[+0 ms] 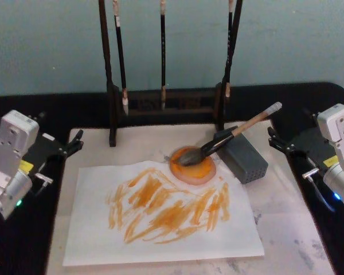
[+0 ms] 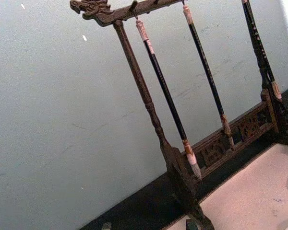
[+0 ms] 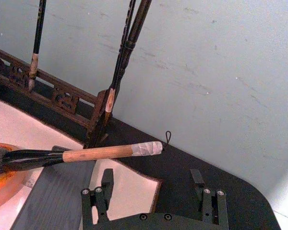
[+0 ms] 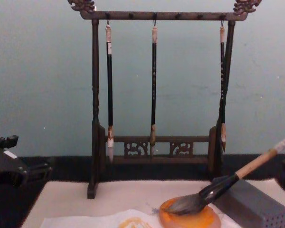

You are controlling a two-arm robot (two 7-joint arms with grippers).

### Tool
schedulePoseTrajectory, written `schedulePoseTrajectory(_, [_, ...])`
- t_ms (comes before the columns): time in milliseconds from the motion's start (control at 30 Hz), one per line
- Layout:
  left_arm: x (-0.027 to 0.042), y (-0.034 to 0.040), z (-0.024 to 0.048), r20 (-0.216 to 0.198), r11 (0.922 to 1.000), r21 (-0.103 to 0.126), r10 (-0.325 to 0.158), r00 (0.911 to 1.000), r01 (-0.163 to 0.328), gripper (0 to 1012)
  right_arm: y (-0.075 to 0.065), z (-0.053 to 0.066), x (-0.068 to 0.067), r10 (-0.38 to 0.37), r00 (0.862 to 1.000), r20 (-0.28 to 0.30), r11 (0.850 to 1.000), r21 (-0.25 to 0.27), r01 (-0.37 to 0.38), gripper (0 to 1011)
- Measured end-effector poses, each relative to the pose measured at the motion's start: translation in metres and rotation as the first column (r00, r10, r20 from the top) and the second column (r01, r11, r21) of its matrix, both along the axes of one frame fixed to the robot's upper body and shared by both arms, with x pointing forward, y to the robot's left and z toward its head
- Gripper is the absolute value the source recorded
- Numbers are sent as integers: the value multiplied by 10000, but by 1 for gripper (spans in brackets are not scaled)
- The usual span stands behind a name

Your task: Pick up the brush from the inkstone, write on the paper, then place the brush back to its original position.

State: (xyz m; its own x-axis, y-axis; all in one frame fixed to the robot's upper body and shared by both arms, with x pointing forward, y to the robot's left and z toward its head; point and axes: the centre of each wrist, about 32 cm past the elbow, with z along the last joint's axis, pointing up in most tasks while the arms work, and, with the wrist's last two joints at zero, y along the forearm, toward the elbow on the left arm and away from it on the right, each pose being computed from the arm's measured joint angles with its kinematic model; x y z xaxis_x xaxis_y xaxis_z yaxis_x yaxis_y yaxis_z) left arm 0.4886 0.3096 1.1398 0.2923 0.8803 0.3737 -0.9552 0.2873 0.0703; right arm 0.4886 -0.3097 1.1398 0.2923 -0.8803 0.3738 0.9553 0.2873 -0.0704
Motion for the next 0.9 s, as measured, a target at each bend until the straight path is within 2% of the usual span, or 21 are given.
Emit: schedulePoseTrajectory(900, [0,0,0,0,10000,0,0,10000,0,1001,0,0,0,0,10000,1,10000,0,0,1000])
